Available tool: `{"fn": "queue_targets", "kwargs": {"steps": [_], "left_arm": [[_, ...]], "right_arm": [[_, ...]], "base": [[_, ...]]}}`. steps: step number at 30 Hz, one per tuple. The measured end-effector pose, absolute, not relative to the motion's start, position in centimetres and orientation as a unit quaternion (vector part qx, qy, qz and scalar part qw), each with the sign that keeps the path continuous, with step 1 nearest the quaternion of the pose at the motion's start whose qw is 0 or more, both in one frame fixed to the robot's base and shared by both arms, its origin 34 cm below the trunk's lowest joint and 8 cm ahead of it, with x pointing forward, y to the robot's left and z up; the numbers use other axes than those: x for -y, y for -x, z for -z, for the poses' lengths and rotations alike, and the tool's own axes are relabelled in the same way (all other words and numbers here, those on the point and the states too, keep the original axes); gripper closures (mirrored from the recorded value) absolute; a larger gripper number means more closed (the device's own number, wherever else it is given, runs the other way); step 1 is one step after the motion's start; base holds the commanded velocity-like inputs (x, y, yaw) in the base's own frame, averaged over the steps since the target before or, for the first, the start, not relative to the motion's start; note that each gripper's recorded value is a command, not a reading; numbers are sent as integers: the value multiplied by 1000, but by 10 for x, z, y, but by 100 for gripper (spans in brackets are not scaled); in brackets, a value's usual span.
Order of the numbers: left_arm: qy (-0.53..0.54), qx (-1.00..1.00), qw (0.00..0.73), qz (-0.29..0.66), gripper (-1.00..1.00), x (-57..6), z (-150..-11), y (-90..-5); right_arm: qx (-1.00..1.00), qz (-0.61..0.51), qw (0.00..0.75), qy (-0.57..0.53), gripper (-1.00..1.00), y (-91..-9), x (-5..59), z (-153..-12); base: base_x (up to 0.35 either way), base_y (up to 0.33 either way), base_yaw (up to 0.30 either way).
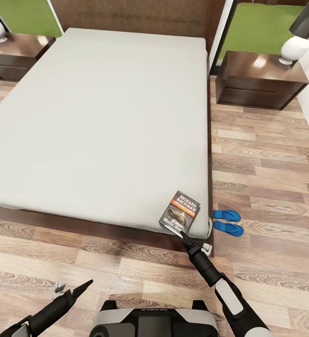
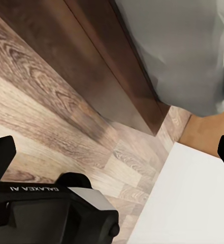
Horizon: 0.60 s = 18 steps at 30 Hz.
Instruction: In the bedroom, move the book from the bed onto either nightstand, and place the two sandals side by side next to the bed.
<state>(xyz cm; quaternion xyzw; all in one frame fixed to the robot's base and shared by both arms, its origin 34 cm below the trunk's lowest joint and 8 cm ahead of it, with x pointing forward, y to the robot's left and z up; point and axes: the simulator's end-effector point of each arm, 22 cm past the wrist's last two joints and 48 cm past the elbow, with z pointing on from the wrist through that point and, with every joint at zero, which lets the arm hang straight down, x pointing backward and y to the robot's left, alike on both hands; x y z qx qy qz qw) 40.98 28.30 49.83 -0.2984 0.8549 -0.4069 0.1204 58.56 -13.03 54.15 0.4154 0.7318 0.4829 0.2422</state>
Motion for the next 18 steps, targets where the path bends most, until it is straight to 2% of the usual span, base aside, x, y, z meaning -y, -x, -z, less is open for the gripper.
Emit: {"fn": "queue_targets", "kwargs": {"steps": [18], "left_arm": [[298, -855, 121, 408, -100, -283, -471, -411]], "right_arm": [[-732, -483, 242, -415, -100, -586, 130, -514]], "base": [[0, 0, 0]]}}
